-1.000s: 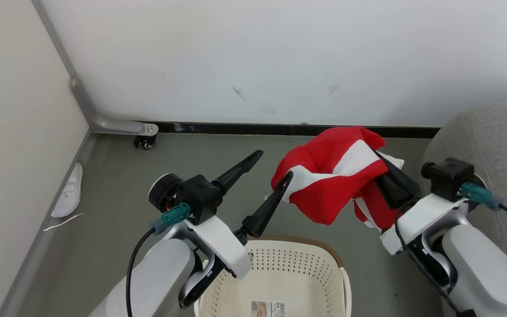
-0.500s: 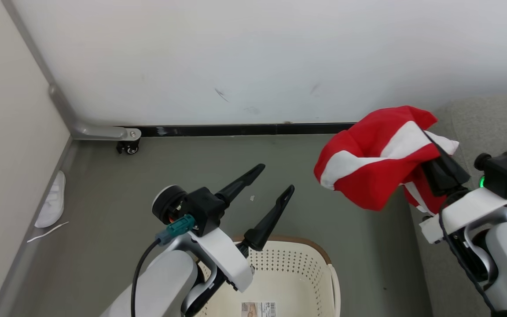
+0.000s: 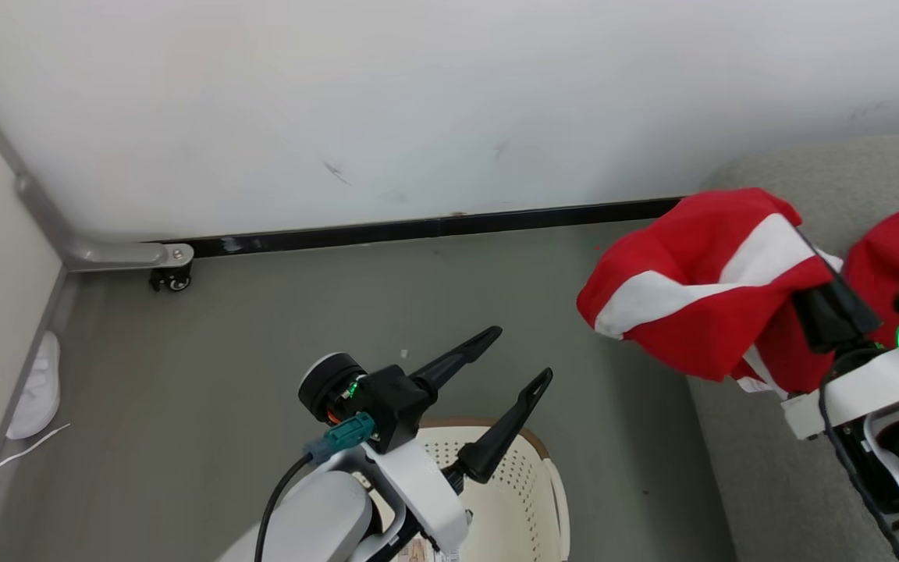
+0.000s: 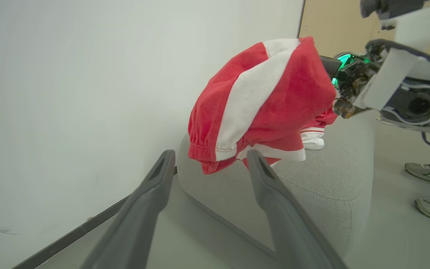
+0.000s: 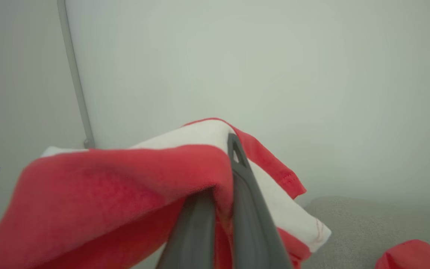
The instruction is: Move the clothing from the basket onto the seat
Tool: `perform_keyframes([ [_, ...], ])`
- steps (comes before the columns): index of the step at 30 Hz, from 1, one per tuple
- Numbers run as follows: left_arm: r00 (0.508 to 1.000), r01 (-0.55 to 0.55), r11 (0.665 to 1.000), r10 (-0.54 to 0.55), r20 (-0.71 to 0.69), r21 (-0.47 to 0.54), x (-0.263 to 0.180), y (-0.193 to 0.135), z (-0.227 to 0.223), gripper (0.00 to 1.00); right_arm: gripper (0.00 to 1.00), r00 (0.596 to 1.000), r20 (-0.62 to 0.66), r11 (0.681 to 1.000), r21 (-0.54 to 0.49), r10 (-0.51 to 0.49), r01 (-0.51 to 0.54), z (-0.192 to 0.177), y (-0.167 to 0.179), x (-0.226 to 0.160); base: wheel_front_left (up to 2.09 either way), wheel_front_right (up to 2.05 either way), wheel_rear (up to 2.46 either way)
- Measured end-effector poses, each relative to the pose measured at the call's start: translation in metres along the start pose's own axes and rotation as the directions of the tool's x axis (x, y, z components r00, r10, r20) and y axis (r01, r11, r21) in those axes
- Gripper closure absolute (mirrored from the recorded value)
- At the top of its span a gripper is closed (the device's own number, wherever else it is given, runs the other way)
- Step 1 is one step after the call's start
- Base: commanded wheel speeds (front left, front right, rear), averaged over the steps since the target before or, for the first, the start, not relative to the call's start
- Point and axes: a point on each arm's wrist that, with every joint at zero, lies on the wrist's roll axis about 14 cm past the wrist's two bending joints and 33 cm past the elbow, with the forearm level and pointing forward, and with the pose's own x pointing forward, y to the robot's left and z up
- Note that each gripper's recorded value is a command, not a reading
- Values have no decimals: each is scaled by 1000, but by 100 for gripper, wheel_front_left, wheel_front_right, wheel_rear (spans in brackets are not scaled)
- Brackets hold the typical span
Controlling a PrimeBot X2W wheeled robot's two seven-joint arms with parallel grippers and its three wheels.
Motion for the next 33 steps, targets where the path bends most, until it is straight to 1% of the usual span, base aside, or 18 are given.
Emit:
perform_keyframes([
  [4, 999, 38, 999, -39, -17, -19, 3, -12, -9, 0, 100, 998, 8, 997, -25, -67, 67, 6, -22, -13, 0, 0, 0],
  [10, 994, 102, 994, -103, -25, -38, 8, -30, -16, 0, 100, 990, 19, 988, -57, -143, 144, 15, -46, -31, 0, 0, 0],
  [13, 989, 145, 988, -146, -30, -54, 11, -42, -21, 0, 100, 982, 12, 980, -67, -189, 190, 16, -56, -48, 0, 0, 0],
  [21, 974, 218, 971, -222, -32, -101, 18, -65, -27, 0, 100, 965, 16, 960, -92, -262, 263, 24, -73, -73, 0, 0, 0],
  [24, 969, 240, 965, -244, -32, -111, 21, -71, -29, 0, 100, 956, -1, 952, -98, -292, 291, 21, -79, -85, 0, 0, 0],
  [33, 954, 290, 945, -298, -33, -150, 25, -86, -37, 0, 100, 936, -5, 930, -119, -351, 348, 25, -93, -104, 0, 0, 0],
])
